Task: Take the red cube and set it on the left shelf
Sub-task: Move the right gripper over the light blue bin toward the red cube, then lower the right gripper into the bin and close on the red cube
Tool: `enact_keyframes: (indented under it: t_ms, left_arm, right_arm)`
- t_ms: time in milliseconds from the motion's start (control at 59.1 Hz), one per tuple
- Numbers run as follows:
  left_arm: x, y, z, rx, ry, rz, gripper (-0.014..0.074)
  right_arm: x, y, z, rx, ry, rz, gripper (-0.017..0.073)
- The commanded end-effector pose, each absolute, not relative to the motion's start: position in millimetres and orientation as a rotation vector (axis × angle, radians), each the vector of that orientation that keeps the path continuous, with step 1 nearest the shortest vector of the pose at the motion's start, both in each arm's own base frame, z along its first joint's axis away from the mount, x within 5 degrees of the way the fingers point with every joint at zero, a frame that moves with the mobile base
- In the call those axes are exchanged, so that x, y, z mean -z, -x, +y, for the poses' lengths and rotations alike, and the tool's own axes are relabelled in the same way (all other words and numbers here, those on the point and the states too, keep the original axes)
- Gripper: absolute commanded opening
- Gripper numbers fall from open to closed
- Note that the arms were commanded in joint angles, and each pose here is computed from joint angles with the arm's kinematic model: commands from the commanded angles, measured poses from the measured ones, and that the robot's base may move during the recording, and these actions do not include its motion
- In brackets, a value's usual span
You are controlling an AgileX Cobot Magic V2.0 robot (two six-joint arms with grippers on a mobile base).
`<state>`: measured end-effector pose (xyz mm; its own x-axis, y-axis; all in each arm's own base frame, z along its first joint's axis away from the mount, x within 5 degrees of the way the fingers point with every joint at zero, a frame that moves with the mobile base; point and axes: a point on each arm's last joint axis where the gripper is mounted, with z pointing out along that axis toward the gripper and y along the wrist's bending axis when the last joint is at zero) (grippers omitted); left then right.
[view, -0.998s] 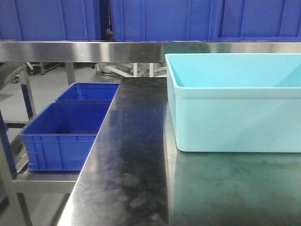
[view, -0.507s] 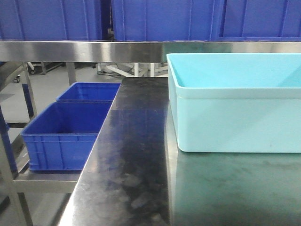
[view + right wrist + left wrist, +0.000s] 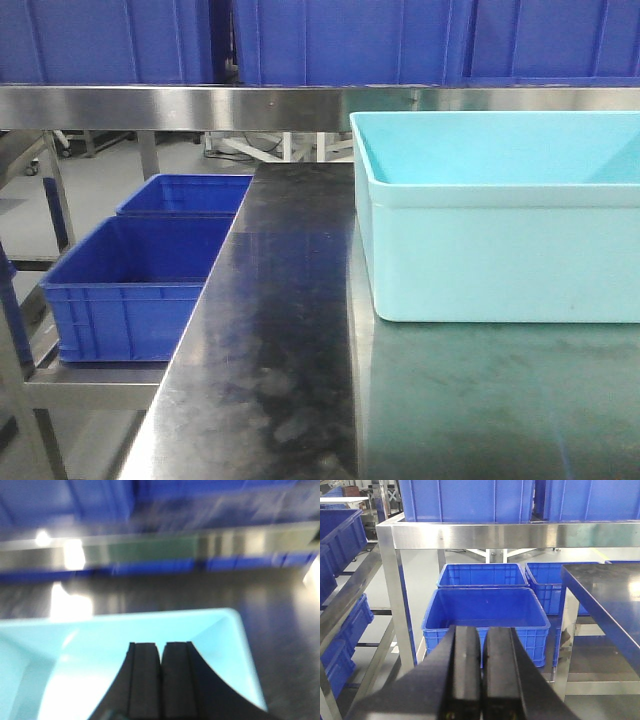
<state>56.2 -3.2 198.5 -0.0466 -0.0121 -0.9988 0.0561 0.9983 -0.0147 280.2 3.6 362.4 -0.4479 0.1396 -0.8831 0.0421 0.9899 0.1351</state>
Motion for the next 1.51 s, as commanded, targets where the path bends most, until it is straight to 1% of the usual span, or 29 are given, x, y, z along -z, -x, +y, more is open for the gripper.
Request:
enact_keyframes:
  t_ms: [0,101,220,474,541,575,643,660,710,727,761,812,913,1488]
  left_arm:
    - [-199.6,-56.0,-3.2,0.061,-0.03,1.536,0.0101]
    - [-199.6,-56.0,-3.2,0.061,-0.03,1.536,0.0101]
    - [-199.6,-56.0,-3.2,0.061,-0.03,1.536,0.0101]
    - [-199.6,-56.0,-3.2,0.061,-0.03,1.536,0.0101]
    - [-199.6,-56.0,-3.2,0.061,-0.03,1.536,0.0101]
    - [-199.6,-56.0,-3.2,0.061,-0.03,1.536,0.0101]
    - [-199.6,-56.0,-3.2,0.061,-0.03,1.536,0.0101]
    - [-199.6,-56.0,-3.2,0.061,-0.03,1.536,0.0101]
    - [-199.6,-56.0,-3.2,0.061,-0.03,1.536,0.0101]
    - [-199.6,-56.0,-3.2,0.061,-0.03,1.536,0.0101]
    - [-199.6,-56.0,-3.2,0.061,-0.03,1.536,0.0101]
    - [-199.6,-56.0,-3.2,0.061,-0.03,1.536,0.0101]
    - [-199.6,-56.0,-3.2,0.061,-0.03,1.536,0.0101]
    - [-199.6,-56.0,-3.2,0.061,-0.03,1.536,0.0101]
  right_arm:
    - [-381.4,-293.7,14.5,-0.146,-0.098,2.038,0.0046]
    - [-368.8,-311.8,25.7,-0.161,-0.066,2.143,0.0046]
    - [-352.2,-324.9,32.6,-0.166,-0.049,2.206,0.0046]
    - [-327.4,-336.4,36.5,-0.162,-0.042,2.314,0.0047]
    - [-323.9,-337.8,36.6,-0.16,-0.042,2.33,0.0069]
    - [-322.9,-338.2,36.7,-0.16,-0.043,2.334,0.0099]
    - [-321.2,-339.3,36.8,-0.159,-0.043,2.338,0.0221]
    - [-320.4,-339.7,36.8,-0.159,-0.043,2.341,0.0277]
    - [-318.8,-340.7,36.9,-0.159,-0.043,2.344,0.0405]
    - [-318.5,-340.7,36.9,-0.158,-0.043,2.347,0.0468]
    - [-317.1,-341.2,37.0,-0.158,-0.043,2.353,0.0561]
    - [-314.9,-342.0,37.1,-0.157,-0.043,2.363,0.0635]
    - [-308.9,-343.7,37.4,-0.155,-0.044,2.393,0.0608]
    - [-276.1,-357.0,38.8,-0.144,-0.047,2.507,0.0609]
